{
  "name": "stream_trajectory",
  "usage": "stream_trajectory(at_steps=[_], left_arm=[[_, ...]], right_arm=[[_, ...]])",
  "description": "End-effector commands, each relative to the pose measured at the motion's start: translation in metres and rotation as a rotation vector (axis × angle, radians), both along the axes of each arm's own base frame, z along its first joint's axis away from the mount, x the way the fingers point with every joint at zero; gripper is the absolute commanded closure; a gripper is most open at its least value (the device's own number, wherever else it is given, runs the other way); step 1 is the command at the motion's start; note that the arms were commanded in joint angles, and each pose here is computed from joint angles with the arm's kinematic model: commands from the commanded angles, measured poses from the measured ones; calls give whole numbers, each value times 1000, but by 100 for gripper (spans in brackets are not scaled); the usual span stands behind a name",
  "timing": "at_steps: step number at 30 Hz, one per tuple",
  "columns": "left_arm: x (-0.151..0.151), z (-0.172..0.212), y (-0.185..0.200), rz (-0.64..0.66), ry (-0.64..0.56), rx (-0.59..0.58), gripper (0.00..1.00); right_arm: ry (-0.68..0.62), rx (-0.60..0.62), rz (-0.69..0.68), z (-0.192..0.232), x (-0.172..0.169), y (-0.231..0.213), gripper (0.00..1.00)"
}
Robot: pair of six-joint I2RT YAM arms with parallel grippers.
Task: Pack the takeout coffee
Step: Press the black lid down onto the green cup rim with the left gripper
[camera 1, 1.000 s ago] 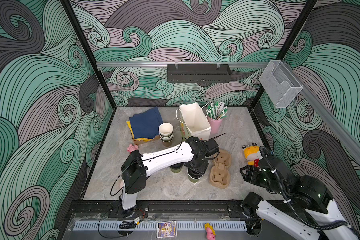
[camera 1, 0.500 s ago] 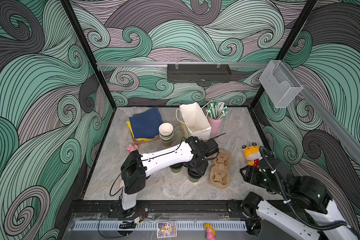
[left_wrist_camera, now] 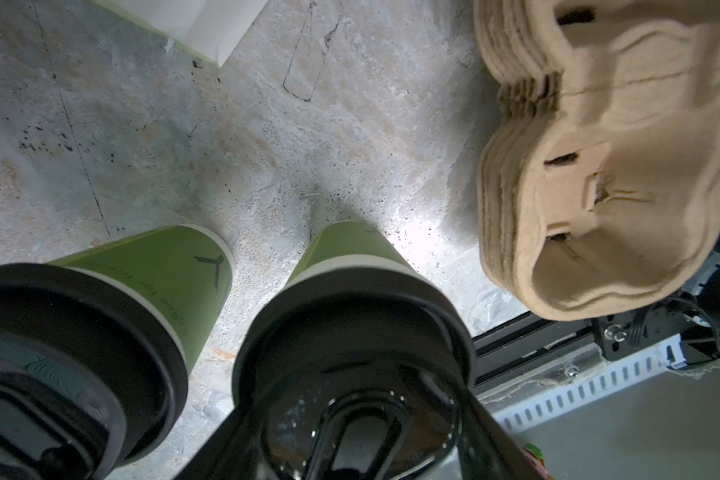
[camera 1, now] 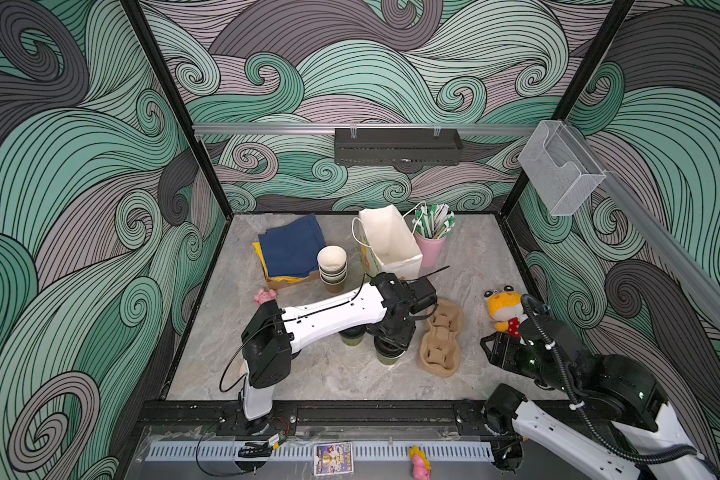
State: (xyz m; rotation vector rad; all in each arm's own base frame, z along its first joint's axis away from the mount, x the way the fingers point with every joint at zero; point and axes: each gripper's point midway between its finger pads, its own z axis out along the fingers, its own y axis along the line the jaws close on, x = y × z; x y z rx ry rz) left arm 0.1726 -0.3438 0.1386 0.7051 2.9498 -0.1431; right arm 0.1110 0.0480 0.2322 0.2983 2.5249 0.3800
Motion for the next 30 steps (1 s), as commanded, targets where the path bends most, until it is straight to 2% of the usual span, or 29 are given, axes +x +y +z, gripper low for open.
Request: stream_trajectory(at_steps=[1, 13, 25, 30], left_arm=[[3, 1, -1, 14, 11, -19, 38], [4, -6, 9, 27, 26, 15, 36], [1, 8, -5, 3, 42, -74, 36], [-3, 4, -3, -5, 60, -67, 36]], right_arm=[[13, -9, -6, -4, -2, -3, 33], [19, -5, -10, -4, -3, -2, 33], [16, -16, -12, -3, -1, -2, 33], [19, -8, -13, -4, -2, -2, 33]])
